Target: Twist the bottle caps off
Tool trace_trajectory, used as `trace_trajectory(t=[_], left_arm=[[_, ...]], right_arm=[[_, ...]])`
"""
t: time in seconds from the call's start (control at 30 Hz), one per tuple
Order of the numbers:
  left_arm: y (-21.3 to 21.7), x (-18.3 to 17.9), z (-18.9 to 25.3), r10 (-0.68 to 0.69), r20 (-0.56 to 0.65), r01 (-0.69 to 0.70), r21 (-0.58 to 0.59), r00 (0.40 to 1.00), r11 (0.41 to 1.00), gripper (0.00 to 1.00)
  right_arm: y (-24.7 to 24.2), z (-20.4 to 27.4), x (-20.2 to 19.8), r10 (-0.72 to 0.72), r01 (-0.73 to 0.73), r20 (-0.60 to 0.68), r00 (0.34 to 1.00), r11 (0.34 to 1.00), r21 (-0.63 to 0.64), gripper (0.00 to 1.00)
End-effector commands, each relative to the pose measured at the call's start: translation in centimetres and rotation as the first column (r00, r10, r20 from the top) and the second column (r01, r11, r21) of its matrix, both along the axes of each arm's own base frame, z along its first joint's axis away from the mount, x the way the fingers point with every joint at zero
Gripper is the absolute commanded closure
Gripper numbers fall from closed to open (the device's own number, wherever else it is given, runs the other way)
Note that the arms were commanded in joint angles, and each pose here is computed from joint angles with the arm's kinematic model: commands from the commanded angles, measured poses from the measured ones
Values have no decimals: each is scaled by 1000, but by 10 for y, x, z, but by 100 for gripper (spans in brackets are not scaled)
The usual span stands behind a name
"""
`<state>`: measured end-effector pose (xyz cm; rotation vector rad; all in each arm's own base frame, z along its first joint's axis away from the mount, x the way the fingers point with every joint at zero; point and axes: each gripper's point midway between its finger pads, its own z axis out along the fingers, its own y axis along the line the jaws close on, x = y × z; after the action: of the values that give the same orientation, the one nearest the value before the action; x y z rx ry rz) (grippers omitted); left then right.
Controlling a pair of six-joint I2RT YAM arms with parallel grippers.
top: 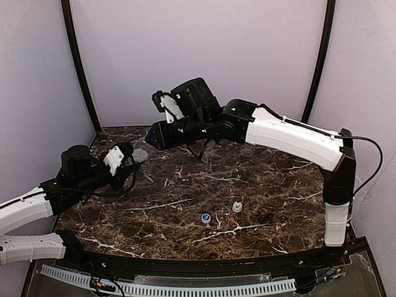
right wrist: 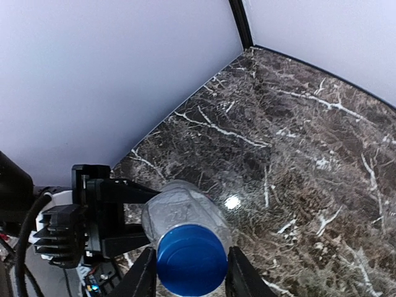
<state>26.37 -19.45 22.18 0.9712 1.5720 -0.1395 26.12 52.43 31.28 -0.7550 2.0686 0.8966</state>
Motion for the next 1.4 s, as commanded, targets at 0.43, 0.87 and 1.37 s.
trace_trajectory(t=[0.43,0.87,1.37], left_arm=[[-19,-25,-8,-171,-60,170,-16,984,985,86],[-46,-153,-36,-688,-388,658,-232,613,717,89],[-42,-114,-30,-546,-313,526,-153,777,837,89]], right_arm=[[20,11,-40,364,-366,163,917,930,-14,100],[-45,-77,-205,902,-718,421,-95,231,-657,100],[-27,-12,-142,738,-465,673,52,614,-638,10]])
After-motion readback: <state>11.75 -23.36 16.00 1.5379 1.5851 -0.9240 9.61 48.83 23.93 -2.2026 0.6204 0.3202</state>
